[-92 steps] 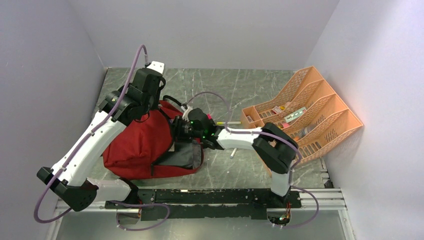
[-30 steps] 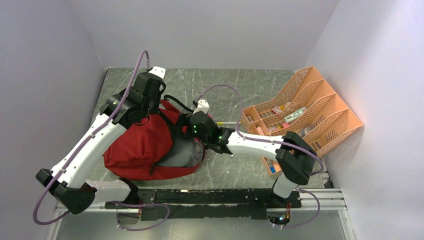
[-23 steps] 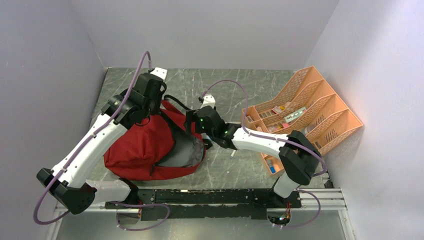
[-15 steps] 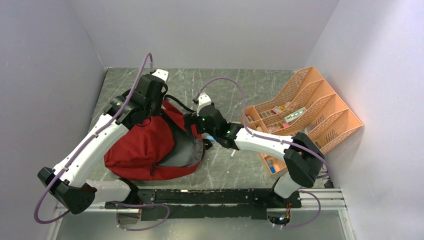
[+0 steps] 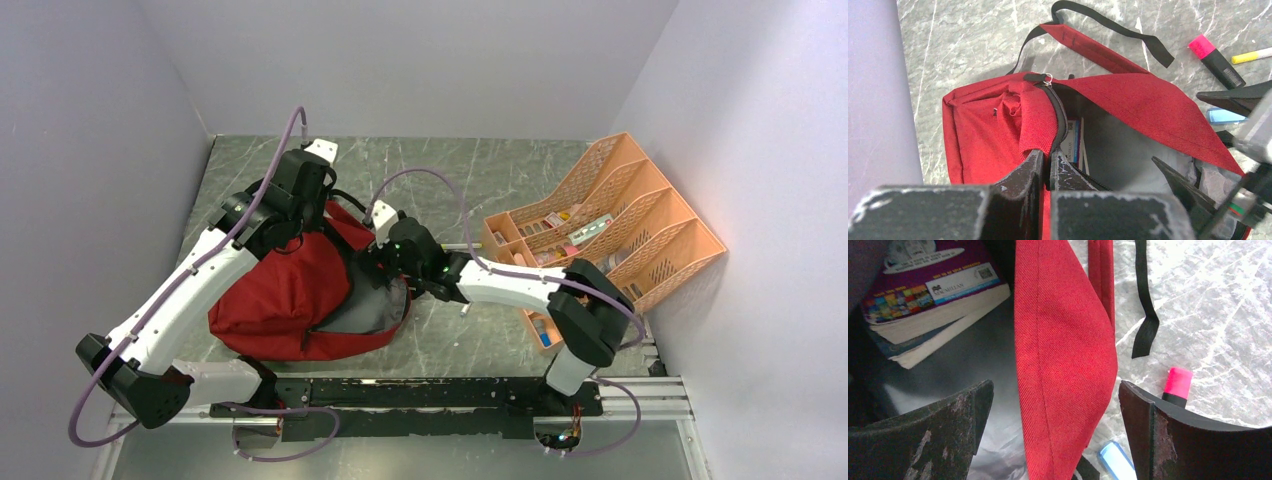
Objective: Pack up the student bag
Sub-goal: Zip the student bag at the center of the board.
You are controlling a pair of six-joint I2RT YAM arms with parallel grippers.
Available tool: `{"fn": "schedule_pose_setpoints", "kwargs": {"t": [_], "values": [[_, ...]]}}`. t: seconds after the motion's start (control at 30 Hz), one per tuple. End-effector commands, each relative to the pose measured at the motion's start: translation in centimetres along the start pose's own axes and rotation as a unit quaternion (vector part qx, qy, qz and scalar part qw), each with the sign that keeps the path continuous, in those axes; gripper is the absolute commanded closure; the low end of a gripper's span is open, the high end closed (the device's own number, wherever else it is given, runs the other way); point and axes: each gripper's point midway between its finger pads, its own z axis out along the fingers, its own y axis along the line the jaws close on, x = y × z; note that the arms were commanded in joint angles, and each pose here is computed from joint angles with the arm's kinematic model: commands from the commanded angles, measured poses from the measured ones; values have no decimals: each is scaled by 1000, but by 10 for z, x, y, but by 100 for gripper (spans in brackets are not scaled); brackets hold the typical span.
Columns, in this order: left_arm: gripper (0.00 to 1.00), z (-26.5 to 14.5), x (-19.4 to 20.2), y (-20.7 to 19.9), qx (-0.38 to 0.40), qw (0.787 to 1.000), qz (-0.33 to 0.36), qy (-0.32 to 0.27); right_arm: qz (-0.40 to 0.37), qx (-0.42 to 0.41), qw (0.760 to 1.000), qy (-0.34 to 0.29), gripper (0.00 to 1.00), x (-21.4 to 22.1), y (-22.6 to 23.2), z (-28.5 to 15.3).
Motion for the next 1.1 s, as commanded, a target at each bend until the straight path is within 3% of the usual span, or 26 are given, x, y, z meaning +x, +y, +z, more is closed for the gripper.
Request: {"fn": "schedule_pose_setpoints", "kwargs": {"t": [0.0, 0.17, 0.33, 0.43, 0.57, 0.87, 1.07], "values": [[95, -4, -12, 1, 6, 1000, -10, -25, -25, 12, 1000, -14, 0, -11, -3, 14], [95, -5, -11, 2, 6, 1000, -9, -25, 3, 87, 996, -16, 7, -9, -26, 17], [95, -4, -11, -1, 11, 1000, -8, -23, 35, 143, 989, -21, 20, -14, -47, 15], [95, -3, -11, -3, 16, 1000, -8, -21, 50, 137, 989, -30, 27, -22, -50, 14], [95, -2, -13, -8, 28, 999, -8, -23, 73, 117, 990, -40, 51, -30, -55, 15], [95, 11, -16, -34, 78, 997, -6, -14, 121, 66, 990, -43, 92, -30, -60, 18], [95, 27, -13, -58, 115, 993, -22, -2, 125, 34, 990, -49, 98, -39, -51, 16]]}}
